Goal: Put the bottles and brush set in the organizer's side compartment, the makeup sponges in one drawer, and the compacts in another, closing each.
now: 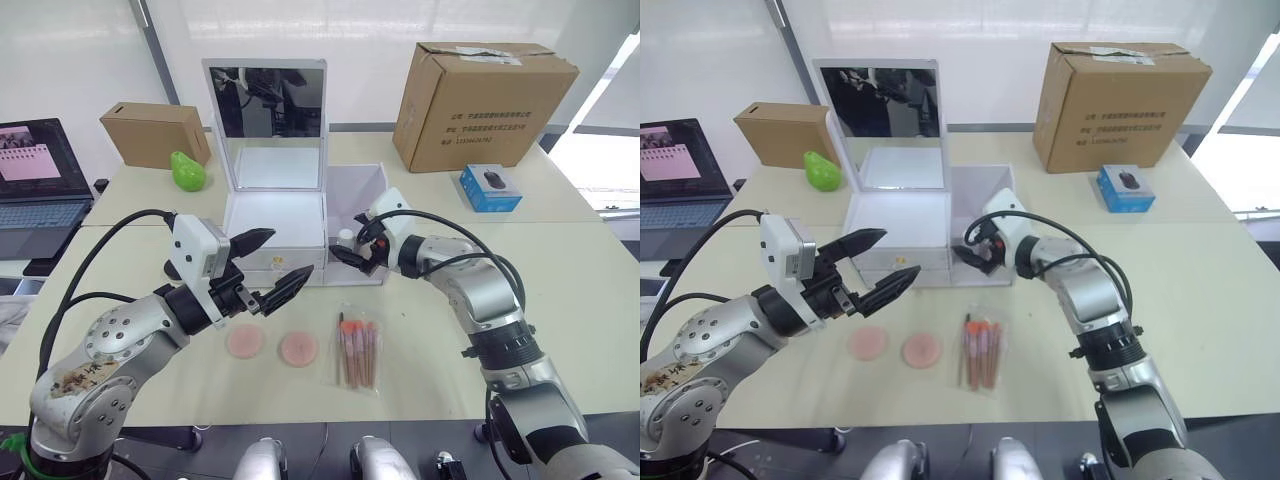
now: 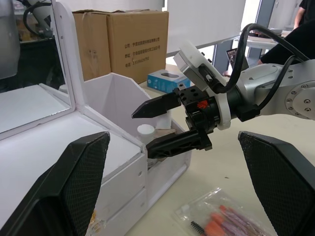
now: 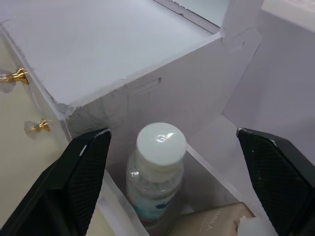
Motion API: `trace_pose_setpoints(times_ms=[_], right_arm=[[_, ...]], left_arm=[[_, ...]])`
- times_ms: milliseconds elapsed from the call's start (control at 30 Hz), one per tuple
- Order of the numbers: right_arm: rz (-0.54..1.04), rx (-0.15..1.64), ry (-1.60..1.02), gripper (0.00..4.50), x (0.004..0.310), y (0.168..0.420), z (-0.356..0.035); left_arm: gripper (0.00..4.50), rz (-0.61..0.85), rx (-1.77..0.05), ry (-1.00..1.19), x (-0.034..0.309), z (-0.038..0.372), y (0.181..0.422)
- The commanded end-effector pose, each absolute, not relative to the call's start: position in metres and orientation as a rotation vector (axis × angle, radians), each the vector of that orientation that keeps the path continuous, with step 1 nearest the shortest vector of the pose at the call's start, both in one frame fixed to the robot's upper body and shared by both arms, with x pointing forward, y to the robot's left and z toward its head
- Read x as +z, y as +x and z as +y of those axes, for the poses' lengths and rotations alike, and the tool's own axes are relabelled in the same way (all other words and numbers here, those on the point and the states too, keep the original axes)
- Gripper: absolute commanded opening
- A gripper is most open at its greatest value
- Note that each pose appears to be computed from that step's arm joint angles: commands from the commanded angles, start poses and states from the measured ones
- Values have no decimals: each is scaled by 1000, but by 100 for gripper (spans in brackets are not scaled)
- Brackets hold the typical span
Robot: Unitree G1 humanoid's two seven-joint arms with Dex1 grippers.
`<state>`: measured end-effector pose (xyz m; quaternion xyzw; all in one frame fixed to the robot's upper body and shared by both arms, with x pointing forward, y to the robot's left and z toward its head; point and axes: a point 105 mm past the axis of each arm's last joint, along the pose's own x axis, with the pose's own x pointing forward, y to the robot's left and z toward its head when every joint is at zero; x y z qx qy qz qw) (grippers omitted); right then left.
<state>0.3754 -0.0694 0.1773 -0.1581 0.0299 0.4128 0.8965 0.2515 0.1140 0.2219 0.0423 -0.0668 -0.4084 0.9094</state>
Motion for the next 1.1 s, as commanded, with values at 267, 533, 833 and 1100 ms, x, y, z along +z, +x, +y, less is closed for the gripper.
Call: trace_pose_setpoints(times_ms=[267, 533, 833, 1100], right_arm=[[-197, 1009, -233, 444, 286, 310, -106], [-20, 817, -165, 444, 246, 274, -228], [183, 515, -231, 444, 169, 247, -326], [146, 533, -234, 444, 165, 252, -317]], left_arm=[[450, -79, -767, 113, 226, 190, 264], [450, 142, -495, 176, 200, 331, 260], [450, 260, -323, 237, 173, 409, 248], [450, 242, -347, 244, 175, 408, 254]])
